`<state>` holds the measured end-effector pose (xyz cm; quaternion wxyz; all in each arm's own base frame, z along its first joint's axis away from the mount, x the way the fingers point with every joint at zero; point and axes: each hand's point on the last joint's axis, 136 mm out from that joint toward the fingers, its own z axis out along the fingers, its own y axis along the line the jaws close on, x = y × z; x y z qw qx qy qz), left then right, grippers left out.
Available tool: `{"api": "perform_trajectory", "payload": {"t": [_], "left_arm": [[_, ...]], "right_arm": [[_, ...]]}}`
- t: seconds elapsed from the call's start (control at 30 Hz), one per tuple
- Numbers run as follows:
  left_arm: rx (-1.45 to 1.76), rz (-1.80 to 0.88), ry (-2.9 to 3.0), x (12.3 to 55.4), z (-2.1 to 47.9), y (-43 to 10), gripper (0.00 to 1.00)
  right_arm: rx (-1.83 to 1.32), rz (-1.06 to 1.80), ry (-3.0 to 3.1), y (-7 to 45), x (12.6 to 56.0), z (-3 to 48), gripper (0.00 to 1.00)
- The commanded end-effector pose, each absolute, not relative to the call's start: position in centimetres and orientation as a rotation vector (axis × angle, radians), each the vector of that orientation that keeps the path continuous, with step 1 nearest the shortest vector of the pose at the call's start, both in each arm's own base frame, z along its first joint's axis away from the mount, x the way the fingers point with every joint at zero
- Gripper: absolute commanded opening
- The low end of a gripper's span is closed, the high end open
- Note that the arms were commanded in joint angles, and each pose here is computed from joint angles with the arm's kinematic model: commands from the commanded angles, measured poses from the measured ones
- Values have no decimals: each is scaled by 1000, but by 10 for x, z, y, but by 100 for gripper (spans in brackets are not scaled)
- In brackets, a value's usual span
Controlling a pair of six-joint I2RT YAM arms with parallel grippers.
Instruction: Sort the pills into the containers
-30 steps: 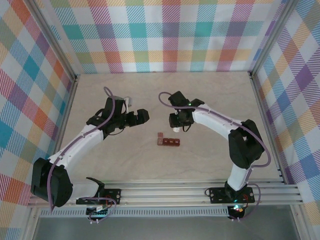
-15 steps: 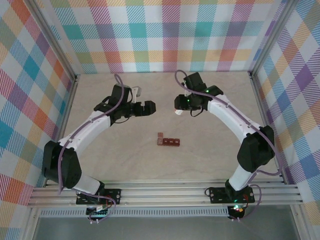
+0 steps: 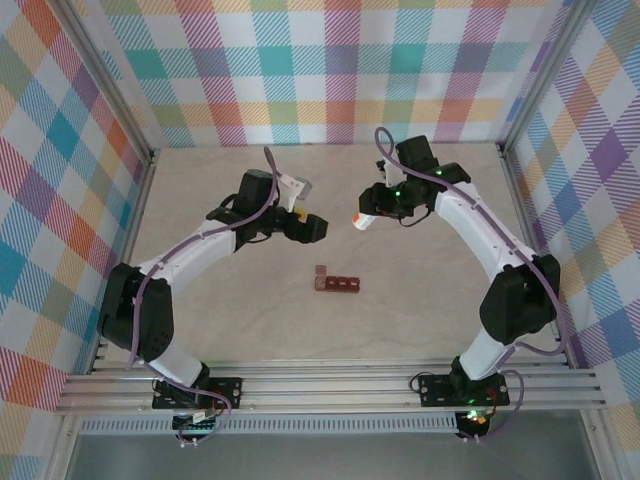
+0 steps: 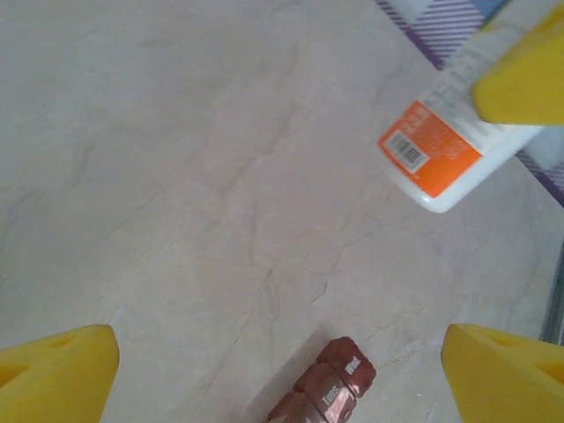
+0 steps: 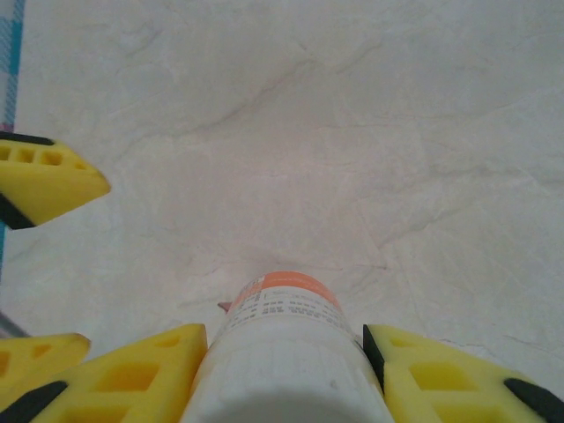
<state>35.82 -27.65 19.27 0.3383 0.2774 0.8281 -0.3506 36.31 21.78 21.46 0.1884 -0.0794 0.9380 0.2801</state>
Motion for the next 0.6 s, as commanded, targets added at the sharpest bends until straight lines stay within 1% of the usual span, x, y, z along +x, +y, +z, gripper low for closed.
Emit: {"api": "perform_trajectory", "payload": {"t": [0.0,0.17,0.43,0.57], "left_arm": [[864,-956,1997,347,200,-295,94],[929,-960,1950,332,197,-305,93],[976,-989,1920,323,207,-314,85],[973,-999,1900,322,215,-315,84]], "right_arm": [[-316,930,2615,233,353,231,36],[-345,995,2628,240,352,230,36],[-345,1114,2620,253,353,233,36],[-339,1170,2618,258,350,233,36]]}}
